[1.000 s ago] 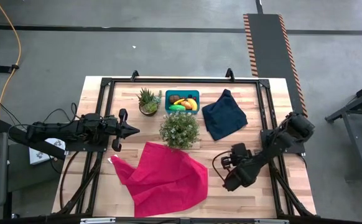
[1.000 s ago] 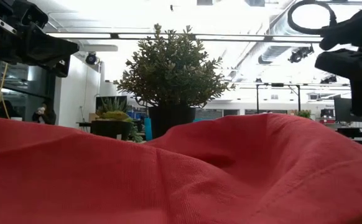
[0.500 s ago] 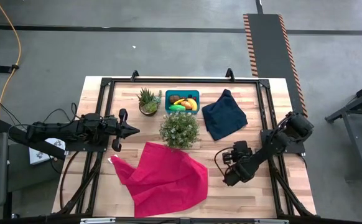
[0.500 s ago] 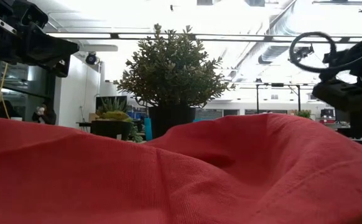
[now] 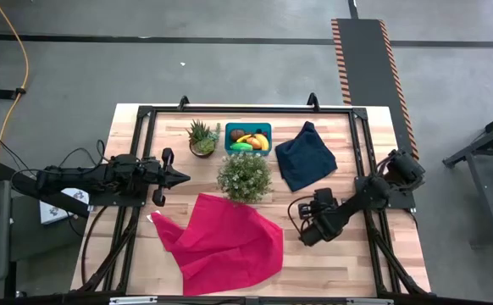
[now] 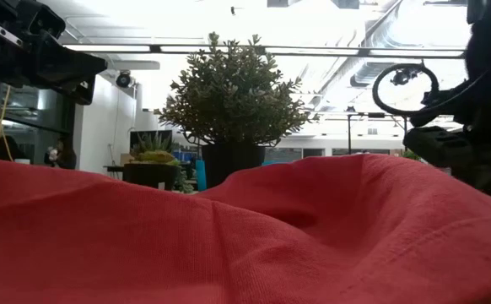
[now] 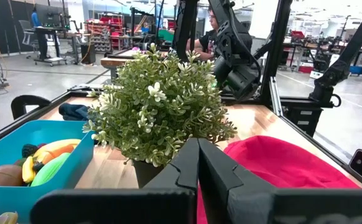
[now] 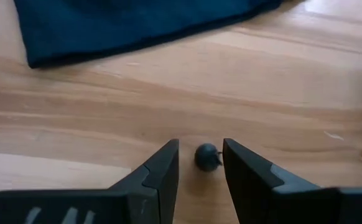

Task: Pick and placing Produce into tupperware
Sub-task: Put the blueberry into the blue bin

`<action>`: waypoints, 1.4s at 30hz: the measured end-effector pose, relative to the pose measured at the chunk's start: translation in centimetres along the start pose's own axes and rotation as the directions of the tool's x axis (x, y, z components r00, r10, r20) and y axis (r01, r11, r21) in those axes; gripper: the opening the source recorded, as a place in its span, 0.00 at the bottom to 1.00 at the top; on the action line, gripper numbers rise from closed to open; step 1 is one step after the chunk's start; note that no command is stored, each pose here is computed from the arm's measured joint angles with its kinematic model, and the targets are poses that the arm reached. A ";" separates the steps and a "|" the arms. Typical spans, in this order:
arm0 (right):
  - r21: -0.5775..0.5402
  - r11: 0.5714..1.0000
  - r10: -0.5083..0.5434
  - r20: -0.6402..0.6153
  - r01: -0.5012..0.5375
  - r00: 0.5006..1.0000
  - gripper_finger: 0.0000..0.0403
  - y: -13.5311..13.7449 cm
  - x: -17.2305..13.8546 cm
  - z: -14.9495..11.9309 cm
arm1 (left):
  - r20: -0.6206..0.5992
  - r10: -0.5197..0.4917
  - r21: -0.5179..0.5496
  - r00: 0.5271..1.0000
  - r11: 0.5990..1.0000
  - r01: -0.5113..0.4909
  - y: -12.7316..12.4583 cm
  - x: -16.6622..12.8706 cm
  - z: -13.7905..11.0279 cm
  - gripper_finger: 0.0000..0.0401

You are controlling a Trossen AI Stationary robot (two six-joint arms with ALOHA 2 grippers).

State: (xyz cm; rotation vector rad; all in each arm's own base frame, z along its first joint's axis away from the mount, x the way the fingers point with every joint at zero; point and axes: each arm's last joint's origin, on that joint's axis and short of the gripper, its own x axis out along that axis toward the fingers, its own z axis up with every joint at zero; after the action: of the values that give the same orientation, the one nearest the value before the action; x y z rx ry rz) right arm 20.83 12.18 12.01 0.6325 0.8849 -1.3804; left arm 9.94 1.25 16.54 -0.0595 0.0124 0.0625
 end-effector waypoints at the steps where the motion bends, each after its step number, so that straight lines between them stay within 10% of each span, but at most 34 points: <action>1: 0.002 1.000 0.006 0.001 -0.006 1.000 0.28 0.1 0.1 0.0 | 0.000 0.000 0.000 1.000 1.000 0.000 0.0 0.0 0.0 0.00; 42: 0.074 0.997 -0.013 -0.038 0.016 0.999 0.17 0.4 0.3 0.3 | 0.000 -0.001 0.000 1.000 1.000 0.001 0.0 0.0 0.0 0.00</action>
State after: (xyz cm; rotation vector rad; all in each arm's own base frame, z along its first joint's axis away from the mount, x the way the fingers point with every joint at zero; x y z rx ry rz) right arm 21.23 11.77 11.91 0.7122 0.8723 -1.4240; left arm 9.94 1.24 16.54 -0.0596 0.0127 0.0619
